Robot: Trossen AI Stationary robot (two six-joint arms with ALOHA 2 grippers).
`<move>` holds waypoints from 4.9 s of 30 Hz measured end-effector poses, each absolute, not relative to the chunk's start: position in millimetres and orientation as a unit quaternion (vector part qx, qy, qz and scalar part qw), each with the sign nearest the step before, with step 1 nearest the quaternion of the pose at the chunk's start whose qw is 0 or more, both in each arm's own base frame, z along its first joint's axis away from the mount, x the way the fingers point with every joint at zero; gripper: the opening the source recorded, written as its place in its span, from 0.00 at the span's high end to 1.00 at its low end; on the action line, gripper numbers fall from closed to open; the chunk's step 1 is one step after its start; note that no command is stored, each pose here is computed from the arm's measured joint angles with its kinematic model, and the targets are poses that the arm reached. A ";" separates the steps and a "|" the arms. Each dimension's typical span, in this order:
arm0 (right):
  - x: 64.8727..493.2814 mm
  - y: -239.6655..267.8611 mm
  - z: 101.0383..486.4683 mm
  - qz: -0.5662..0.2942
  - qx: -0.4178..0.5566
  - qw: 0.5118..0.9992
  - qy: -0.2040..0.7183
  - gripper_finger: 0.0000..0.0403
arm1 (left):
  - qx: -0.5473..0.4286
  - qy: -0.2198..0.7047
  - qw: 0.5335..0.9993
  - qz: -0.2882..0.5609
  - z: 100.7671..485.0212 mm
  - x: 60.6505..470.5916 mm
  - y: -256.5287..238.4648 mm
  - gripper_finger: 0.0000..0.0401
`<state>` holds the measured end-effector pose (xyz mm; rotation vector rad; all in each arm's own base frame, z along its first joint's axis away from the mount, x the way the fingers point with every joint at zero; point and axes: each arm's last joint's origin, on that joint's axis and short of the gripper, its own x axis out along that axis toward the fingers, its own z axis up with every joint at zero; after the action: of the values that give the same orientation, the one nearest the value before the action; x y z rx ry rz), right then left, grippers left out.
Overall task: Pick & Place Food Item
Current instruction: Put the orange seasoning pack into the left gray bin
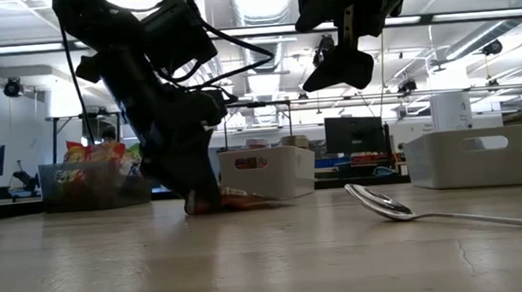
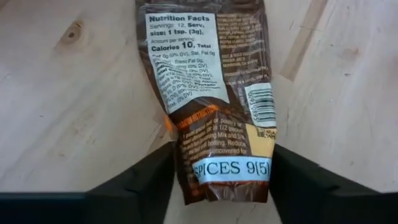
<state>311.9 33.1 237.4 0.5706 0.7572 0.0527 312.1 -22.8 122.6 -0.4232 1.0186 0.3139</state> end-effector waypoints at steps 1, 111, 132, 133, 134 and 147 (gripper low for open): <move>311.9 33.1 237.5 0.026 0.275 0.889 0.365 0.06 | -0.200 0.482 0.840 0.148 122.6 312.1 -22.8 0.46; 326.0 42.2 439.0 0.045 -0.009 0.993 0.108 0.98 | -0.429 0.042 0.875 -0.219 342.4 271.6 -8.7 0.58; 326.1 34.0 438.3 0.031 -0.007 0.993 0.117 0.98 | -0.476 0.024 0.846 -0.238 363.0 256.1 -9.4 0.08; 326.0 33.0 438.6 0.030 -0.003 0.993 0.117 0.98 | -0.477 0.018 0.848 -0.231 363.6 255.3 -8.7 0.08; 326.0 31.2 439.2 0.030 0.002 0.993 0.117 0.98 | -0.479 0.012 0.849 -0.223 364.1 255.1 -7.8 0.08; 325.9 28.4 439.9 0.063 0.048 0.990 0.119 0.98 | -0.489 0.029 0.859 -0.150 354.6 255.2 9.0 0.08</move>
<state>325.9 28.4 439.9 0.0968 0.2379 0.1267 255.2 9.0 354.6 -1.0278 0.0613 -0.3144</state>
